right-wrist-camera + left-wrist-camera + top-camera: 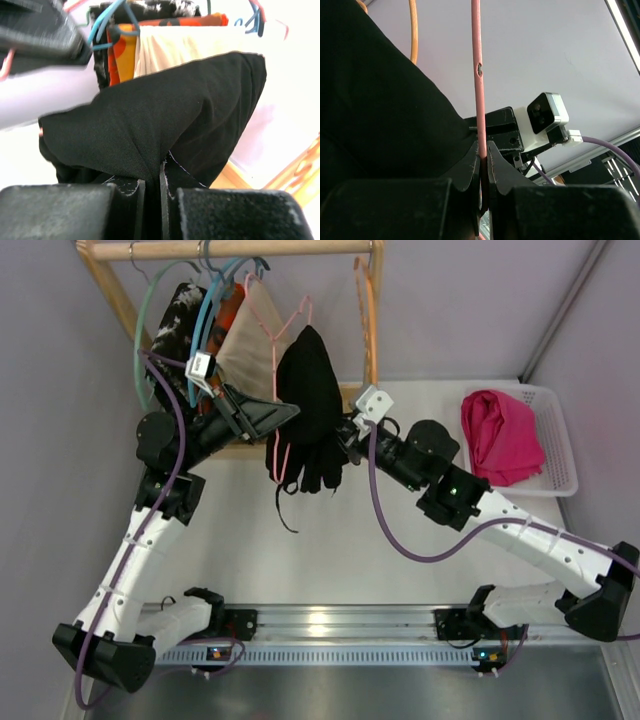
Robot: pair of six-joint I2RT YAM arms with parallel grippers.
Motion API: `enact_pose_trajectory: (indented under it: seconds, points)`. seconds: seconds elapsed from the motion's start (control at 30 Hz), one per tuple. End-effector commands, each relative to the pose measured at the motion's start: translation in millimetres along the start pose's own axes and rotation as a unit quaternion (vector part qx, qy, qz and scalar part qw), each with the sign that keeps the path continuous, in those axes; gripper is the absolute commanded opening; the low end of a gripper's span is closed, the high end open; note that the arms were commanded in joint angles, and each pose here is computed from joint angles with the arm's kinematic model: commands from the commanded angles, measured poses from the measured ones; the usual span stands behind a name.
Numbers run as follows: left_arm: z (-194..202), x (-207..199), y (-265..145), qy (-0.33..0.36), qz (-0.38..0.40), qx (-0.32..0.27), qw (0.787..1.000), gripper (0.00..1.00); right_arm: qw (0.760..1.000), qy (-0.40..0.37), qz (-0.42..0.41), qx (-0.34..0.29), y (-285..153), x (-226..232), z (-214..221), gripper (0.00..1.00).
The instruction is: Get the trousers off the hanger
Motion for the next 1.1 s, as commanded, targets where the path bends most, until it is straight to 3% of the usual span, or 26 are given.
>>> enact_pose_trajectory:
  seconds: [0.0,0.4,1.07]
  points:
    - [-7,-29,-1,0.072,0.043,-0.015,0.996,0.00,0.999,-0.011,0.009,-0.037,-15,-10,-20,0.00]
    - [12,24,-16,0.052,-0.032,-0.008,0.998,0.00,0.992,0.025,0.069,-0.102,-41,-63,-95,0.00]
    - [29,97,-38,0.030,-0.150,-0.015,0.988,0.00,0.967,0.047,0.083,-0.238,-81,-93,-209,0.00]
Point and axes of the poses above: each gripper's point midway between its finger pads, its own y axis out along the fingers, its own x axis along the line the jaws close on, z = x × y, the point moved 3 cm from there along -y, back along the fingers, and after that the axes turned 6 degrees about -y, right-handed, at the moved point
